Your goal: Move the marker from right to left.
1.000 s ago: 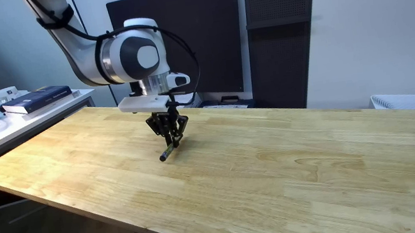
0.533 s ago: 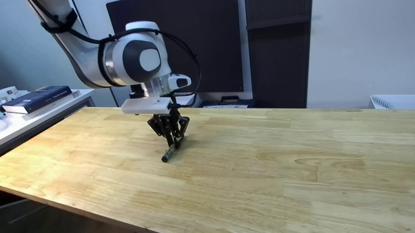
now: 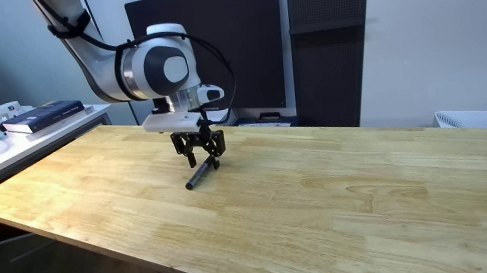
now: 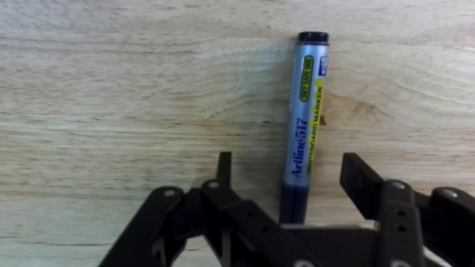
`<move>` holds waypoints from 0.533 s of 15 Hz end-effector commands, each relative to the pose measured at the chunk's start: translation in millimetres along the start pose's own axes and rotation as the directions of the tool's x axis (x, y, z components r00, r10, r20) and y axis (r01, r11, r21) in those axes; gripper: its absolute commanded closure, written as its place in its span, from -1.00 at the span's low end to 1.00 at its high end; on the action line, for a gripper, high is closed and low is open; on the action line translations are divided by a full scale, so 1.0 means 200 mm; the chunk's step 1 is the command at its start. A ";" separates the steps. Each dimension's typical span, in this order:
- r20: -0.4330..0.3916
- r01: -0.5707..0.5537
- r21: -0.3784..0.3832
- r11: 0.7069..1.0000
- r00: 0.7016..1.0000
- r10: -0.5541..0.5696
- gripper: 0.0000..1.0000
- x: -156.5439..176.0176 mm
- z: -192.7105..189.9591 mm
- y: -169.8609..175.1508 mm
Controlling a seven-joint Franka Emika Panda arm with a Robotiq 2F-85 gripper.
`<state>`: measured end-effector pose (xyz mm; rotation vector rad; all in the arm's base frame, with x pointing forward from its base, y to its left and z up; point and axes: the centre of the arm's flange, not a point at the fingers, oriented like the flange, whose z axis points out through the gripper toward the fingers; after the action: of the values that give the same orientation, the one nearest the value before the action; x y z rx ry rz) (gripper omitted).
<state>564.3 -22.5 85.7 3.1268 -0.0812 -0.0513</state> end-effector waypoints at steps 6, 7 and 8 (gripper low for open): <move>-0.034 -0.041 -0.004 0.999 0.999 0.041 -1.00 -0.01 -0.30 -0.03; -0.022 -0.045 -0.003 0.999 0.999 0.045 -1.00 -0.02 -0.33 -0.03; -0.011 -0.045 -0.007 0.999 0.999 0.045 -1.00 -0.03 -0.35 -0.03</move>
<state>572.2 -20.0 131.7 3.1292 -0.0902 0.0090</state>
